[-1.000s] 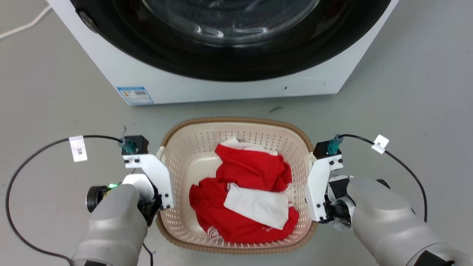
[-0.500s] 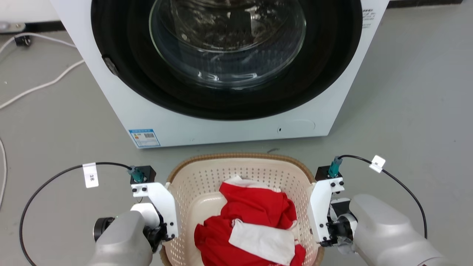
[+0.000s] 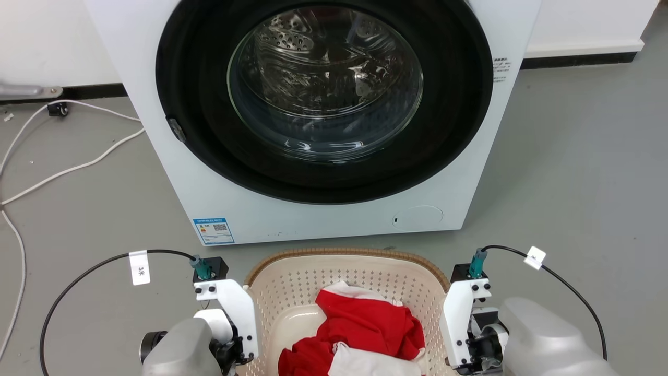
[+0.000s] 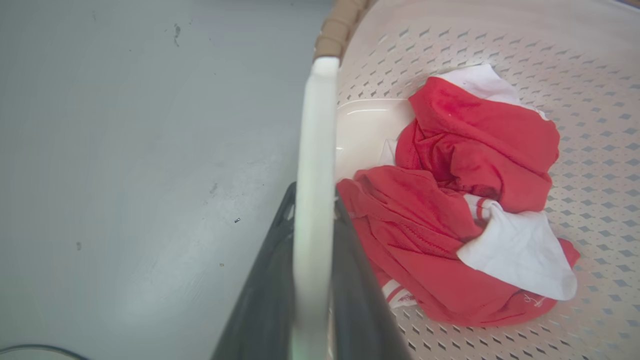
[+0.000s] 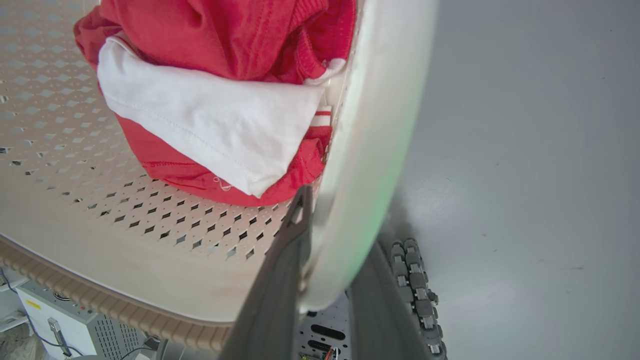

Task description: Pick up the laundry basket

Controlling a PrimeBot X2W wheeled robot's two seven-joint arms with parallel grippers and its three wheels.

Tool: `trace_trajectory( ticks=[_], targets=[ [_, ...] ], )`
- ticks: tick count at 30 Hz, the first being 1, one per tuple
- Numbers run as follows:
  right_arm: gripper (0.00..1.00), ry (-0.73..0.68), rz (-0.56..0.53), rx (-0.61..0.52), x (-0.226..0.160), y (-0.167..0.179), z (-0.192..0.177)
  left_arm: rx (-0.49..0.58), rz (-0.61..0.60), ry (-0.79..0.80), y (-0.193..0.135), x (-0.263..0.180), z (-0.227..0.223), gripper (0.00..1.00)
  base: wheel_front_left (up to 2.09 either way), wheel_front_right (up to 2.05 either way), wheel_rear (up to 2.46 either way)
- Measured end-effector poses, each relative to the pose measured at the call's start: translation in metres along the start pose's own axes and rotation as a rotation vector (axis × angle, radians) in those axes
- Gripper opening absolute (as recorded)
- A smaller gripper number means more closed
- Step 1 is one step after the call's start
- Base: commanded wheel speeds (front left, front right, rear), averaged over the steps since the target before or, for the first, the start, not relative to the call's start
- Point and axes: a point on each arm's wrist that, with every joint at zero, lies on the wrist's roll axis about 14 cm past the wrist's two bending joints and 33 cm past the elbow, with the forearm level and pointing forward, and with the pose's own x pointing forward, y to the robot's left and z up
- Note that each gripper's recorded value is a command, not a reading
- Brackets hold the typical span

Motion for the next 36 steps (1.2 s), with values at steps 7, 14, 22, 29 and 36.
trace_trajectory(
  ticks=[7,14,22,29,36],
  targets=[
    [0.00,0.010,0.002,0.003,-0.001,0.003,-0.009,-0.029,0.018,0.025,0.003,-0.006,-0.013,0.00,0.00,0.00,0.00],
    [0.00,0.008,0.006,0.006,0.001,0.005,-0.013,-0.055,0.025,0.033,0.005,-0.009,-0.021,0.00,0.00,0.00,0.00],
    [0.00,0.008,0.008,0.011,0.003,0.005,-0.015,-0.059,0.028,0.023,0.005,-0.009,-0.021,0.00,0.00,0.00,0.00],
    [0.00,0.004,0.010,0.015,0.003,0.005,-0.014,-0.058,0.027,0.006,0.005,-0.009,-0.016,0.00,0.00,0.00,0.00],
    [0.00,0.008,0.008,0.014,0.004,0.005,-0.015,-0.063,0.028,0.007,0.005,-0.009,-0.017,0.00,0.00,0.00,0.00]
  ],
)
